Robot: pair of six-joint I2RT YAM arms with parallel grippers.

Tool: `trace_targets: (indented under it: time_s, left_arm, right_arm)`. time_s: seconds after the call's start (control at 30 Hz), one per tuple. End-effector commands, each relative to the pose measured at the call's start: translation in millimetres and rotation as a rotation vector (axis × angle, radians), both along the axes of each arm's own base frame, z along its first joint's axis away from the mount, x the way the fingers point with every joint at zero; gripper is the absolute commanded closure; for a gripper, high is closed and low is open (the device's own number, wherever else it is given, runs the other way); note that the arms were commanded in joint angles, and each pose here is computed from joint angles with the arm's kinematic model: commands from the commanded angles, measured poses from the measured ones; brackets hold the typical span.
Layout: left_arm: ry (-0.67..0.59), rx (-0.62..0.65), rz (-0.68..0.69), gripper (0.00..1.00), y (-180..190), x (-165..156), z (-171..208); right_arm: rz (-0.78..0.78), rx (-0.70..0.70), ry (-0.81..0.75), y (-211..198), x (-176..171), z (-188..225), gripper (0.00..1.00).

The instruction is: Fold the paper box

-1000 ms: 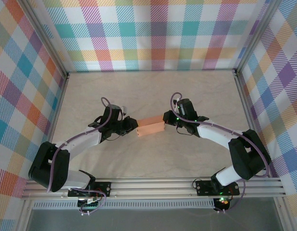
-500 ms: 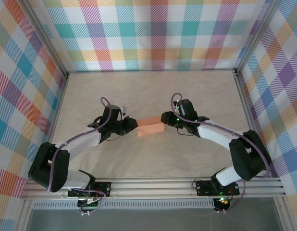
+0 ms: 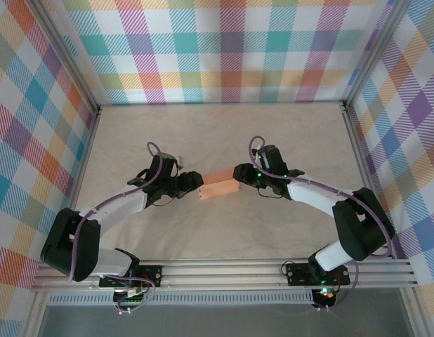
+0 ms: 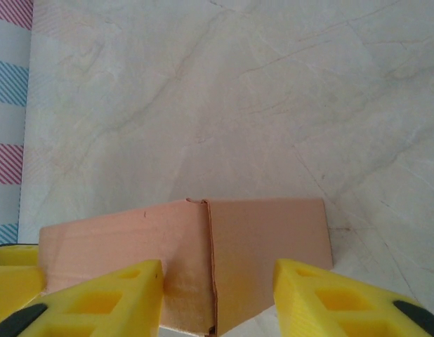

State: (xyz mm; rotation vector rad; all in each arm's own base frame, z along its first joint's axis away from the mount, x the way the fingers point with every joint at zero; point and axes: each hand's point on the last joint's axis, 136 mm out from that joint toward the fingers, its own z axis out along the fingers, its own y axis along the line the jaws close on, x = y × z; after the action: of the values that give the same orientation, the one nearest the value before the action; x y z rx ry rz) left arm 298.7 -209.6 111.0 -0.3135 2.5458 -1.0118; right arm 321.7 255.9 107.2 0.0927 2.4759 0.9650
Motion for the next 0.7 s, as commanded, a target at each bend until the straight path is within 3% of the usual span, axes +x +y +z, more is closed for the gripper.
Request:
trace_targets:
  time_s: [0.0,0.1,0.27,0.6,0.67]
  left_arm:
    - [-0.084,0.013,0.006,0.44,4.6,13.7,33.2]
    - [-0.087,0.037,0.015,0.45,9.7,13.0,32.6]
    - [-0.042,0.061,0.04,0.73,16.9,12.1,9.6]
    - [0.085,0.076,0.023,0.81,16.3,-2.2,-43.3]
    - [0.109,0.098,0.018,0.86,20.3,-9.2,-54.3]
  right_arm:
    - [-0.011,-0.036,0.049,-5.3,-3.4,-18.4,0.58]
    - [-0.016,-0.05,0.047,-7.8,-3.3,-20.1,0.6]
    - [-0.015,-0.048,0.048,-7.5,-3.2,-20.8,0.6]
    - [-0.014,-0.049,0.041,-8.3,-3.9,-17.4,0.6]
    - [-0.016,-0.05,0.04,-8.8,-3.9,-17.0,0.61]
